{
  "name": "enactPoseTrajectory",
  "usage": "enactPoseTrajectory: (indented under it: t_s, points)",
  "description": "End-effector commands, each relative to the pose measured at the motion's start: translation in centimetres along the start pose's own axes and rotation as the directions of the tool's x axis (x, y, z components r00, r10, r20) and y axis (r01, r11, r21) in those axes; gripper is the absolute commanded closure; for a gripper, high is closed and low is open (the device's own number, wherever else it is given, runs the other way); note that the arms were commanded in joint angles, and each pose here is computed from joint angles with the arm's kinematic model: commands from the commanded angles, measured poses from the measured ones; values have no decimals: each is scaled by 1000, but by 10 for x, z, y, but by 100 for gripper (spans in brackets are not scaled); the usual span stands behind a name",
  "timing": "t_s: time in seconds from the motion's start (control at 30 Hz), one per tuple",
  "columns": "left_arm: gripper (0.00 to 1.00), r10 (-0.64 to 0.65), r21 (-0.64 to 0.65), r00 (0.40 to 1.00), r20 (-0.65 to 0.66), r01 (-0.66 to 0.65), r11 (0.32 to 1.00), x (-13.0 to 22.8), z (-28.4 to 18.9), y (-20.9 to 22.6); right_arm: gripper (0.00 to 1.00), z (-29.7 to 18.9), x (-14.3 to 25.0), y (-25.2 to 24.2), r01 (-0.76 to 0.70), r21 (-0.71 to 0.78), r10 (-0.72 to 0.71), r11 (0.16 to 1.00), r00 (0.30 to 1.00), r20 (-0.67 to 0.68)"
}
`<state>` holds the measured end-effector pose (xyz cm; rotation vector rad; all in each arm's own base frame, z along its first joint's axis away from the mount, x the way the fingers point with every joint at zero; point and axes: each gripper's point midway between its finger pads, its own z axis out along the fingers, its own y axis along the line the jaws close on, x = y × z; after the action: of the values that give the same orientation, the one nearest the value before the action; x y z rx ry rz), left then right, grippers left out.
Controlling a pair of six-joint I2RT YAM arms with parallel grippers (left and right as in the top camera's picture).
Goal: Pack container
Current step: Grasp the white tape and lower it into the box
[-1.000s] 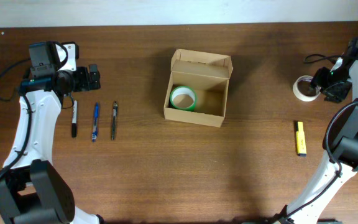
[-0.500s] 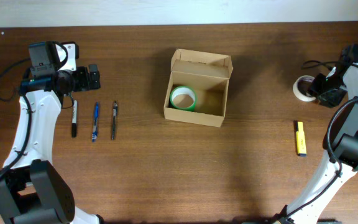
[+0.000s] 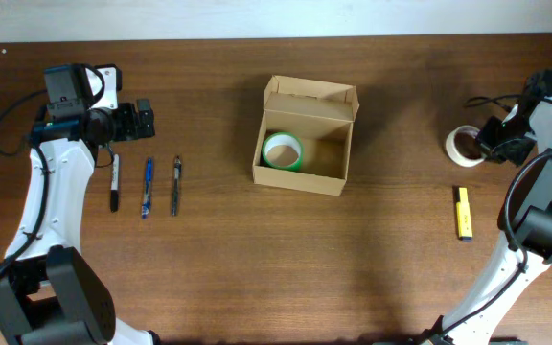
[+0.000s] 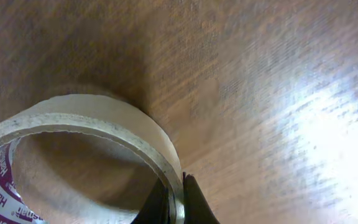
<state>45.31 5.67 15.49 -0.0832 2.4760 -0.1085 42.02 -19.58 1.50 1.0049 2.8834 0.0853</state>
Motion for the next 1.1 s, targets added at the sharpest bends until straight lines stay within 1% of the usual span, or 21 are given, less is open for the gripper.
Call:
enactPoseTrajectory:
  t_s: [0.0, 0.1, 0.17, 0.23, 0.27, 0.3, 0.33, 0.37, 0.4, 0.43, 0.47, 0.5, 0.53, 0.57, 0.6, 0.63, 0.67, 0.73, 0.8, 1.07]
  points:
    - [1, 13, 11, 1000, 17, -13, 1000, -7, -3, -1, 96, -70, -25, 31, 86, -113, -68, 990, 985, 156]
    - [1, 12, 11, 1000, 17, -12, 1000, -7, -3, -1, 96, -132, -22, 76, 242, -241, -178, 940, 949, 261]
    - [0, 13, 11, 1000, 17, -13, 1000, -7, -3, -1, 96, -180, -5, 116, 395, -320, -283, 861, 895, 344]
    - [1, 12, 11, 1000, 17, -12, 1000, -7, -3, -1, 96, -220, 20, 151, 557, -335, -404, 759, 808, 429]
    - [1, 13, 11, 1000, 17, -13, 1000, -7, -3, -1, 96, -239, 38, 169, 637, -321, -468, 701, 751, 467]
    - [0, 13, 11, 1000, 17, -13, 1000, -7, -3, -1, 96, -253, 55, 185, 707, -295, -529, 643, 688, 496]
    - [1, 13, 11, 1000, 17, -13, 1000, -7, -3, -1, 96, -266, 80, 205, 793, -258, -608, 551, 594, 527]
    - [1, 13, 11, 1000, 17, -13, 1000, -7, -3, -1, 96, -271, 95, 217, 838, -233, -652, 494, 534, 538]
    - [1, 13, 11, 1000, 17, -13, 1000, -7, -3, -1, 96, -274, 117, 233, 883, -195, -704, 427, 460, 541]
    - [1, 12, 11, 1000, 17, -12, 1000, -7, -3, -1, 96, -273, 128, 241, 904, -169, -734, 393, 419, 535]
    - [1, 12, 11, 1000, 17, -12, 1000, -7, -3, -1, 96, -269, 145, 255, 933, -116, -781, 341, 350, 517]
    - [1, 13, 11, 1000, 17, -13, 1000, -7, -3, -1, 96, -264, 155, 264, 948, -82, -810, 307, 306, 500]
    - [1, 13, 11, 1000, 17, -13, 1000, -7, -3, -1, 96, -253, 171, 279, 973, -28, -857, 228, 214, 468]
    - [1, 12, 11, 1000, 18, -13, 1000, -7, -3, -1, 96, -247, 178, 286, 982, -5, -875, 188, 170, 453]
    - [1, 12, 11, 1000, 17, -12, 1000, -7, -3, -1, 96, -234, 188, 298, 992, 27, -899, 125, 101, 427]
    - [1, 13, 11, 1000, 17, -13, 1000, -7, -3, -1, 96, -227, 193, 304, 994, 42, -908, 98, 72, 412]
    - [1, 12, 11, 1000, 17, -12, 1000, -7, -3, -1, 96, -209, 199, 318, 996, 79, -927, 46, 13, 376]
    - [1, 12, 11, 1000, 17, -13, 1000, -7, -3, -1, 96, -188, 199, 331, 994, 111, -940, 22, -17, 341]
    - [1, 12, 11, 1000, 17, -12, 1000, -7, -3, -1, 96, -170, 197, 339, 993, 121, -947, 14, -26, 321]
    - [1, 13, 11, 1000, 17, -13, 1000, -7, -3, -1, 96, -102, 195, 347, 998, 54, -972, 12, -1, 233]
